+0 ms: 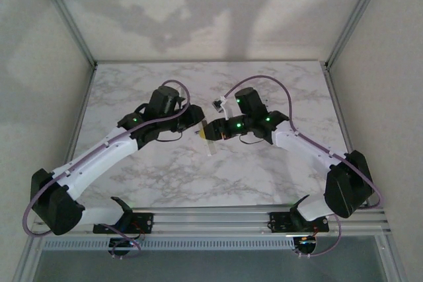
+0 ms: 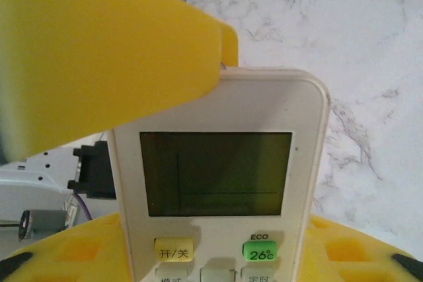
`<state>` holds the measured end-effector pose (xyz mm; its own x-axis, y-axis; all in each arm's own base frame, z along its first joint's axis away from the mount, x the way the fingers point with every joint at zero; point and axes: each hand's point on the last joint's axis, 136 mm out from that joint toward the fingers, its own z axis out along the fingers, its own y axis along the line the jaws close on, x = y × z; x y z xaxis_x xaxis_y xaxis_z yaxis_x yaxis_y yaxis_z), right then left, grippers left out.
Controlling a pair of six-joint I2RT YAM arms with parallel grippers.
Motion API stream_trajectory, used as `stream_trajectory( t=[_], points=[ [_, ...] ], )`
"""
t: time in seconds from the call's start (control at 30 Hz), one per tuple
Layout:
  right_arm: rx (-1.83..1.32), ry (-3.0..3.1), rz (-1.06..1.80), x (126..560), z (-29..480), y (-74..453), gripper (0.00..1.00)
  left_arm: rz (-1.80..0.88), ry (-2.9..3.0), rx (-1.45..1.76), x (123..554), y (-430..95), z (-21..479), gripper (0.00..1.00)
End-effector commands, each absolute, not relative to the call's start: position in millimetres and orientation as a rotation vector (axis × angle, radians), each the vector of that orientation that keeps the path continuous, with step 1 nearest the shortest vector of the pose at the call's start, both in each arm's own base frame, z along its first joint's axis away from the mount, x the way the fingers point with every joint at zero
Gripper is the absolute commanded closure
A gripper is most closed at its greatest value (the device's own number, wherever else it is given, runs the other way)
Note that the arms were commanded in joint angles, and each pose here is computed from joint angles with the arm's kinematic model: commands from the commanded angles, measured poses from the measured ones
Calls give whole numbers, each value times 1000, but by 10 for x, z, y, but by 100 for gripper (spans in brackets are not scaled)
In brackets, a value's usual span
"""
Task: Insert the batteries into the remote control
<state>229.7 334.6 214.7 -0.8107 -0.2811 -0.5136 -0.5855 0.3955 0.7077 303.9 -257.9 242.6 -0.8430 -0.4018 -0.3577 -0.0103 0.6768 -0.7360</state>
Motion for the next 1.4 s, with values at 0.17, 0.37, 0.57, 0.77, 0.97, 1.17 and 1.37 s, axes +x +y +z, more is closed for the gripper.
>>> stream_trajectory(
  t=[0.17,0.37,0.57,0.77,0.97,1.17,1.37],
  points=[
    [-828,2213,1326,2279,2434,3406,56,-1026,2405,-451,2962,-2521,2291,76],
    [-852,2206,1298,2253,2440,3433,56,-1053,2401,-405,2900,-2564,2312,36],
    [-864,2203,1302,2235,2450,3463,52,-1130,2401,-383,2872,-2660,2309,70],
    [-840,2184,1084,2236,2481,3345,31,-1049,2398,-482,2948,-2548,2286,93],
    [-897,1857,729,2191,2551,3046,18,-917,2446,-738,2976,-2327,2094,96],
    [-1132,1496,425,1960,2451,2977,4,-838,2452,-952,2955,-2185,2046,96],
    [-1228,1340,146,2082,2293,3081,3,-902,2402,-1038,2964,-2172,2133,96]
  ],
)
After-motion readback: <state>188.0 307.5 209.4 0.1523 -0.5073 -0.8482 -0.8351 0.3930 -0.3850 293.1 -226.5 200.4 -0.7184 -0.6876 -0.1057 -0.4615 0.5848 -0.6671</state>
